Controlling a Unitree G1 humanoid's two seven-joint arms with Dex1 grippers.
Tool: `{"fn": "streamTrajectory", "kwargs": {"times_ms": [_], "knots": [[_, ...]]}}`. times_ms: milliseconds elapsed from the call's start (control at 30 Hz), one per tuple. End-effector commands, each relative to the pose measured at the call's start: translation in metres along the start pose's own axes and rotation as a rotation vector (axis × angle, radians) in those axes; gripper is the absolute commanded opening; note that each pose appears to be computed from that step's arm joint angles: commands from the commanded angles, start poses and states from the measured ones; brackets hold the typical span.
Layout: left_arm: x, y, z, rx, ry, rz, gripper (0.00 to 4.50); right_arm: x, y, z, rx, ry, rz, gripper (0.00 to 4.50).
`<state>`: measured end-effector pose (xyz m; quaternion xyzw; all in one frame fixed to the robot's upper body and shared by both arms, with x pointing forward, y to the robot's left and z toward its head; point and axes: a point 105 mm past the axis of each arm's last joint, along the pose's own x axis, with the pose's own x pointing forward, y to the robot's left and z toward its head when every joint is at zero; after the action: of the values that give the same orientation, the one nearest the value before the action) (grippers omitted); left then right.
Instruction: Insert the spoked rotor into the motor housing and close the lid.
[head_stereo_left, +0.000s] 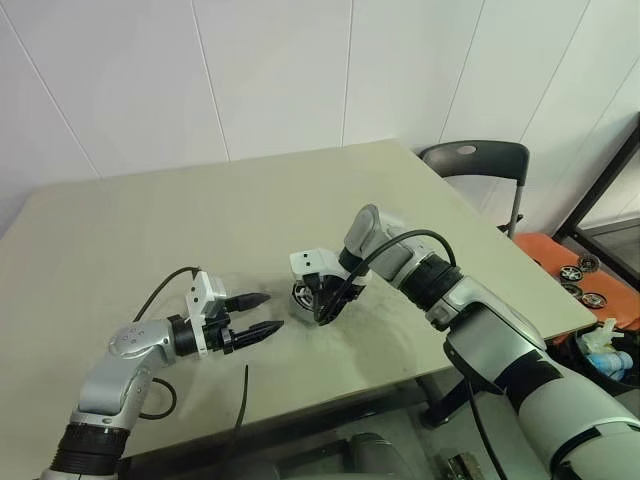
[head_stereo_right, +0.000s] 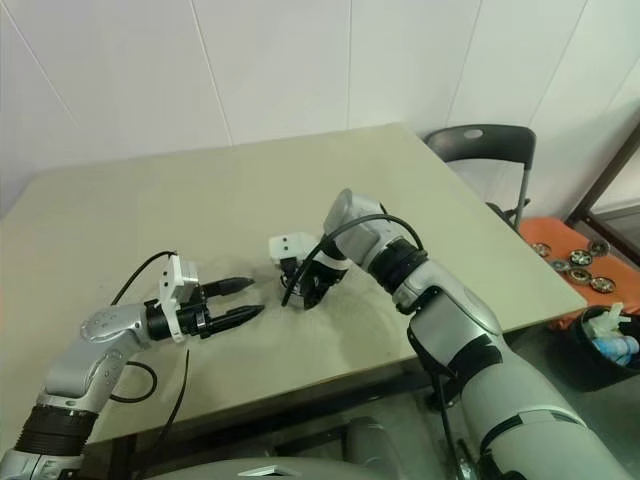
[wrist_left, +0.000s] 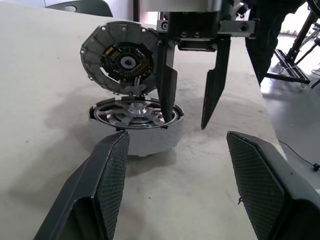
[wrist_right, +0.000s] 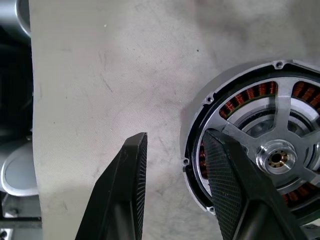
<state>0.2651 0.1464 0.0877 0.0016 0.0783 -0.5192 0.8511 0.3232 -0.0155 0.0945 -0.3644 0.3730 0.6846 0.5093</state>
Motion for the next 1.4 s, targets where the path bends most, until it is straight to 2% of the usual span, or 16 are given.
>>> {"fn": "streamTrajectory", "kwargs": {"times_ms": [33, 200, 533, 667, 867, 1067, 1167, 1267, 1400], "knots": [[0.001, 0.003, 0.012, 0.038, -0.031, -0.008, 3.32, -0.005, 0.005, 0.018, -0.071, -0.033, 0.020, 1.80], [0.003, 0.002, 0.012, 0.037, -0.033, -0.012, 3.32, -0.013, -0.013, 0.015, -0.314, 0.079, -0.179, 1.80], [0.003, 0.002, 0.011, 0.036, -0.040, -0.007, 3.32, -0.015, -0.023, 0.005, -0.504, 0.187, -0.279, 1.80], [0.003, 0.002, 0.011, 0.035, -0.041, -0.004, 3.32, -0.019, -0.025, 0.000, -0.567, 0.226, -0.291, 1.80], [0.003, 0.003, 0.011, 0.037, -0.045, 0.001, 3.32, -0.031, -0.021, -0.021, -0.651, 0.320, -0.250, 1.80], [0.003, 0.003, 0.012, 0.038, -0.045, 0.000, 3.32, -0.037, -0.020, -0.021, -0.661, 0.312, -0.256, 1.80], [0.002, 0.004, 0.012, 0.039, -0.046, 0.001, 3.32, -0.049, -0.011, -0.012, -0.607, 0.219, -0.218, 1.80], [0.002, 0.004, 0.012, 0.038, -0.046, 0.000, 3.32, -0.064, 0.010, -0.003, -0.487, 0.034, -0.117, 1.80], [-0.001, 0.004, 0.011, 0.034, -0.042, 0.003, 3.32, -0.100, 0.033, 0.005, -0.280, -0.199, -0.031, 1.80]]}}
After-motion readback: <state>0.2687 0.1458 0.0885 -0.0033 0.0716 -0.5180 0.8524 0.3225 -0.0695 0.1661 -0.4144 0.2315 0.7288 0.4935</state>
